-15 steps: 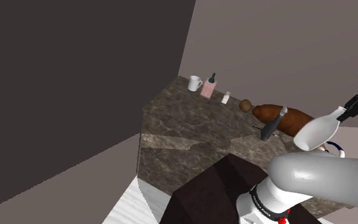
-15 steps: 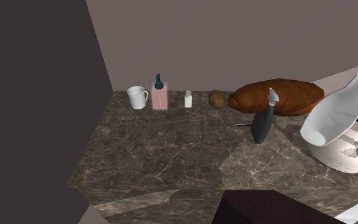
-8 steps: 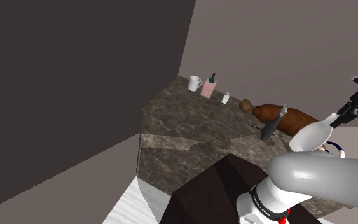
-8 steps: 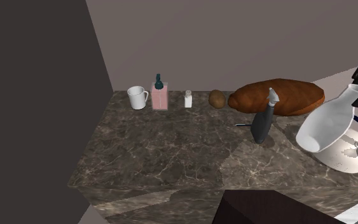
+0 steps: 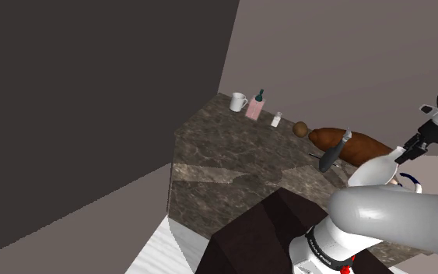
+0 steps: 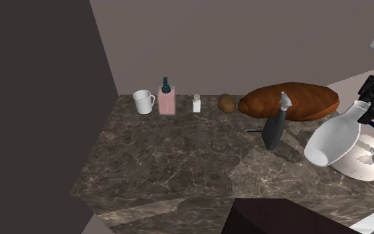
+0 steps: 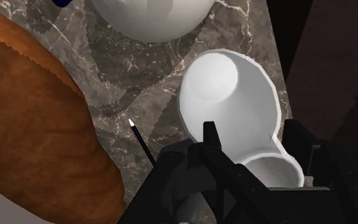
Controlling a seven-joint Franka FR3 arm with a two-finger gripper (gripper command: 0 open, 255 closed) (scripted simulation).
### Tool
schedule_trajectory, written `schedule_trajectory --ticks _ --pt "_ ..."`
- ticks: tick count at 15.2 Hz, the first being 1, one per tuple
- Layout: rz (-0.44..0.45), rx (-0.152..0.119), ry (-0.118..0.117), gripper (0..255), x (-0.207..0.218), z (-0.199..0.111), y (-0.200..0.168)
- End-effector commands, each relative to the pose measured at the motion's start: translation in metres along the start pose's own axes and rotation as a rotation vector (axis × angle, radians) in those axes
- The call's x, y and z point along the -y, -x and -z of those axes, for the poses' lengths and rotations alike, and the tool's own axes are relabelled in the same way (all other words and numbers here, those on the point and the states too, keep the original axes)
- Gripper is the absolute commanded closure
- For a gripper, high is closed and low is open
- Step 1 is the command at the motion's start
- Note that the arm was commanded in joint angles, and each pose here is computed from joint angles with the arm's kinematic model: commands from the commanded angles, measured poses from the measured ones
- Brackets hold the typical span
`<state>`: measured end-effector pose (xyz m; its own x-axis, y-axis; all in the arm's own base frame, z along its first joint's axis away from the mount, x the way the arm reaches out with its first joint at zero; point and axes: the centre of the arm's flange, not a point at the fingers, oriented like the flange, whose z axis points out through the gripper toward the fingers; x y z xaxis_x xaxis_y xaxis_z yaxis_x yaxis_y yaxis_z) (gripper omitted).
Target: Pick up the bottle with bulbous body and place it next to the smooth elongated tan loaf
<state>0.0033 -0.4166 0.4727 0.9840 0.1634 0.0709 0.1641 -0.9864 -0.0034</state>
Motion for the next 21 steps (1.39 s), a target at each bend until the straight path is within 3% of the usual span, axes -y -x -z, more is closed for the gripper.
schedule_trajectory --ticks 1,7,14,15,20,21 --pt "0.0 0.0 0.001 255 0.0 -0.01 0.0" --pt "0.0 0.0 0.001 255 0.0 -0.039 0.002" --pt "0.0 0.0 0.001 255 0.0 -0.039 0.002" --pt "0.0 0.0 0.001 0 0.0 -0.039 0.002" --pt "0.0 0.0 0.001 0 0.0 -0.039 0.002" --pt "0.0 0.0 0.001 0 0.0 -0.026 0.002"
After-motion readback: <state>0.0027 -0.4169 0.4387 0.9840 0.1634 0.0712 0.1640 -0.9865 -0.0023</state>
